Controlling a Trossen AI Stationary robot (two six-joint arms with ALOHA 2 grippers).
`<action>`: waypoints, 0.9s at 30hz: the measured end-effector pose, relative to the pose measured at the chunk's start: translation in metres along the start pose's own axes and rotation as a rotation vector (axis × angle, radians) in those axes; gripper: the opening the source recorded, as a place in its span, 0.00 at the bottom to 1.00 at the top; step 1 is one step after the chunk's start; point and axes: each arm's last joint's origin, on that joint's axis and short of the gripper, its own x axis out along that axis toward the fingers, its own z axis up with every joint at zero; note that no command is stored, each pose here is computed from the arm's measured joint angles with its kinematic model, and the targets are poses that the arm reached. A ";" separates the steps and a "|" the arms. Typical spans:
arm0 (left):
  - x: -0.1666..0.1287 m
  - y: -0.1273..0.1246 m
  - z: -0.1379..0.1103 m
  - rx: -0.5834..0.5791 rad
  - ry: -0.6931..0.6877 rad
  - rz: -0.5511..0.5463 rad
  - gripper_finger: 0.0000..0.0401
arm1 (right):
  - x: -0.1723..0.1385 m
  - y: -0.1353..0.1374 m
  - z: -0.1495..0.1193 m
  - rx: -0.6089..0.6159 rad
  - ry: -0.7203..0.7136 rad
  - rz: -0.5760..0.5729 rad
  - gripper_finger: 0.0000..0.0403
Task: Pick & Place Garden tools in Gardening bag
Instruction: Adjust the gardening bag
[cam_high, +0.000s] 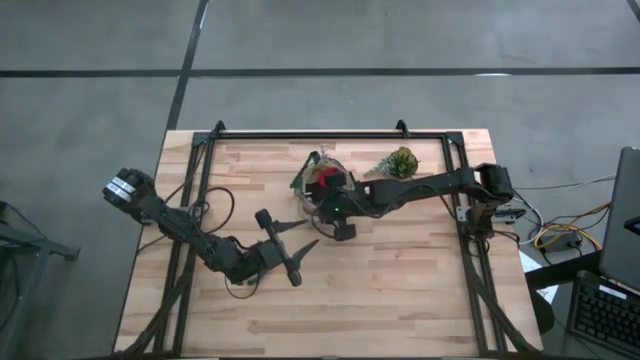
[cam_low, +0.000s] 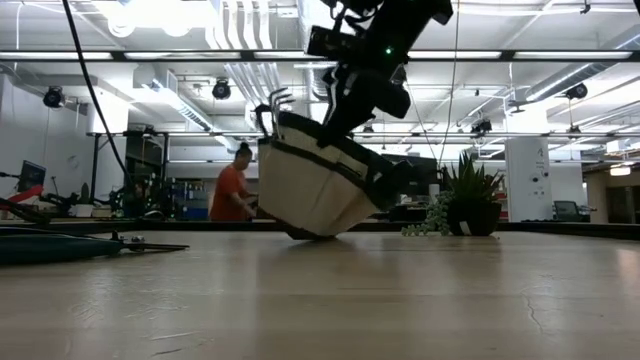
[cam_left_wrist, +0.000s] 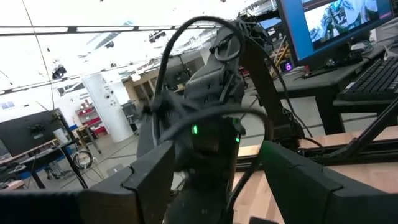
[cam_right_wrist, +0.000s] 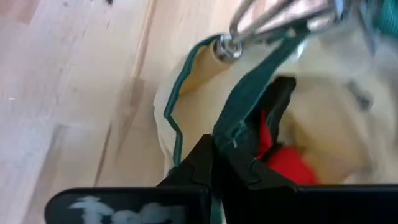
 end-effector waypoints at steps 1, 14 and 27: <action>0.000 0.000 0.000 -0.001 0.000 0.000 0.61 | -0.002 -0.001 0.001 -0.022 -0.007 -0.004 0.02; 0.000 0.000 0.000 -0.007 0.000 0.000 0.61 | -0.003 -0.017 -0.003 -0.034 -0.032 0.105 0.02; 0.000 0.000 -0.002 -0.005 0.029 0.024 0.61 | -0.005 -0.015 -0.005 0.112 -0.011 0.223 0.05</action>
